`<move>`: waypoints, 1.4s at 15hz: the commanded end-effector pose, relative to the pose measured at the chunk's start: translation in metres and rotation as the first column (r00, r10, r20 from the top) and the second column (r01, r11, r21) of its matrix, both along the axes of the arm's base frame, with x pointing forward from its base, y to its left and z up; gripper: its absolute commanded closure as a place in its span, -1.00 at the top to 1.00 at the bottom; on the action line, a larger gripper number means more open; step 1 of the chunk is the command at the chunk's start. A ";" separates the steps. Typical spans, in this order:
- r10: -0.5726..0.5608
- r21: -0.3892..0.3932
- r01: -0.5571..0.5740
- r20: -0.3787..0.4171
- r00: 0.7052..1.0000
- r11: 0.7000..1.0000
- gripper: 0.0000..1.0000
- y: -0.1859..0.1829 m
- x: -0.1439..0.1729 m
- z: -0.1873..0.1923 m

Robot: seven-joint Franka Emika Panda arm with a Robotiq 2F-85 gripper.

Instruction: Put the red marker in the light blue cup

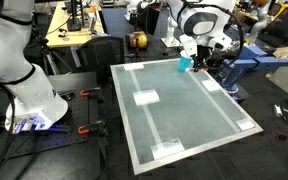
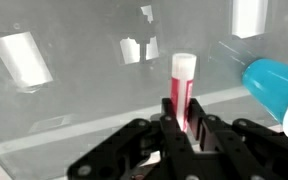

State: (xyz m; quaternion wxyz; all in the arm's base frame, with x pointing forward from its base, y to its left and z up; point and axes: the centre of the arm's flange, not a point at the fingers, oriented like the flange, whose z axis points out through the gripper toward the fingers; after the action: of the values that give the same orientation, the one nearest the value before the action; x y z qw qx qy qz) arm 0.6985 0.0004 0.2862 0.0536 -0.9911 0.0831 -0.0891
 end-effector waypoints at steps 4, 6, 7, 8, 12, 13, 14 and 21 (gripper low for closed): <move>0.179 0.143 -0.200 0.143 0.973 0.969 -0.90 -0.012 0.017 0.012; 0.233 0.169 -0.265 0.190 0.954 0.949 -0.90 -0.013 0.018 0.016; 0.263 0.184 -0.304 0.215 0.940 0.935 -0.90 -0.013 0.019 0.017; 0.286 0.195 -0.335 0.240 0.928 0.922 -0.90 -0.014 0.020 0.017; 0.373 0.235 -0.465 0.347 0.860 0.854 -0.90 -0.012 0.024 0.017; 0.392 0.241 -0.496 0.374 0.841 0.834 -0.90 -0.010 0.025 0.014; 0.408 0.248 -0.524 0.398 0.822 0.815 -0.90 -0.008 0.025 0.013; 0.475 0.244 -0.664 0.533 0.701 0.706 -0.90 0.004 0.027 -0.003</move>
State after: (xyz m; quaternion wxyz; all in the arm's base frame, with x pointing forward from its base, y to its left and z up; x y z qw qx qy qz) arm 0.7212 0.0039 0.2847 0.2800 -0.9036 -0.2070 -0.2494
